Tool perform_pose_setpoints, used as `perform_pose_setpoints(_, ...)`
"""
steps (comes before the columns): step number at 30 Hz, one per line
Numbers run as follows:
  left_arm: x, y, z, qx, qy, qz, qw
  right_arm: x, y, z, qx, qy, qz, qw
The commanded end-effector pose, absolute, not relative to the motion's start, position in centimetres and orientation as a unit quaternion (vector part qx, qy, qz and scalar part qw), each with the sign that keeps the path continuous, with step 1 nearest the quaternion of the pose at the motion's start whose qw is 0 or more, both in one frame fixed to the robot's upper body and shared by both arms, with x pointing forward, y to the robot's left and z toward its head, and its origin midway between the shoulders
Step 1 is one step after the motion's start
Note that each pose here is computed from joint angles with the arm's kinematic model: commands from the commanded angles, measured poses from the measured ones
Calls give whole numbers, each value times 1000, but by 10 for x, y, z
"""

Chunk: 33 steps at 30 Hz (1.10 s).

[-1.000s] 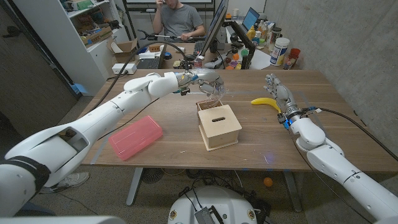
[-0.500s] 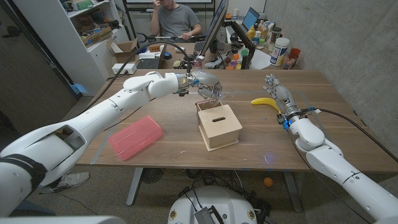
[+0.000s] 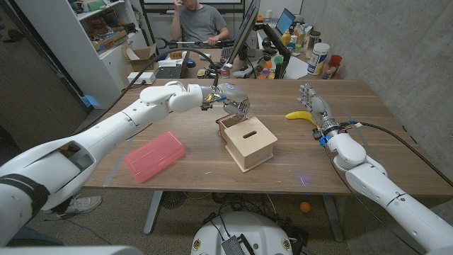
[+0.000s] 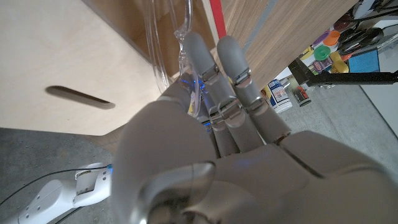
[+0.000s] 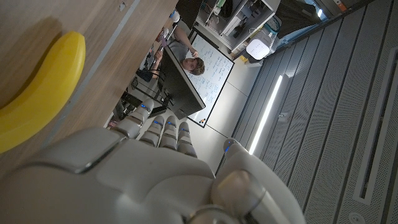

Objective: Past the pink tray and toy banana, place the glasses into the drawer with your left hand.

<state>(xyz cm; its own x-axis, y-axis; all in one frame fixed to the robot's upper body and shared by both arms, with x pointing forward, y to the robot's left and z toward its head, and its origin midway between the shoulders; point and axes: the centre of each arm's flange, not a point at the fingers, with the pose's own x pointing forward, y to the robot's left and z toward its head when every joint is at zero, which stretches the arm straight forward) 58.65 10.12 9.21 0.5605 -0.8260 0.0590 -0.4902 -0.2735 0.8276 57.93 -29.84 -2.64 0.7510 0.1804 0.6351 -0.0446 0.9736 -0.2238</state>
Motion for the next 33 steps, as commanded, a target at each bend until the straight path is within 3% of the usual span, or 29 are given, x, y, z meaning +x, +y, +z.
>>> perform_pose_setpoints(1,590,104,93,779,-414,-200,426,582,-298,-27,-96,-346,60,931)
perform_pose_setpoints(33,589,96,97,805,-373,-217,407,579,-303,-34,-91,-345,56,933)
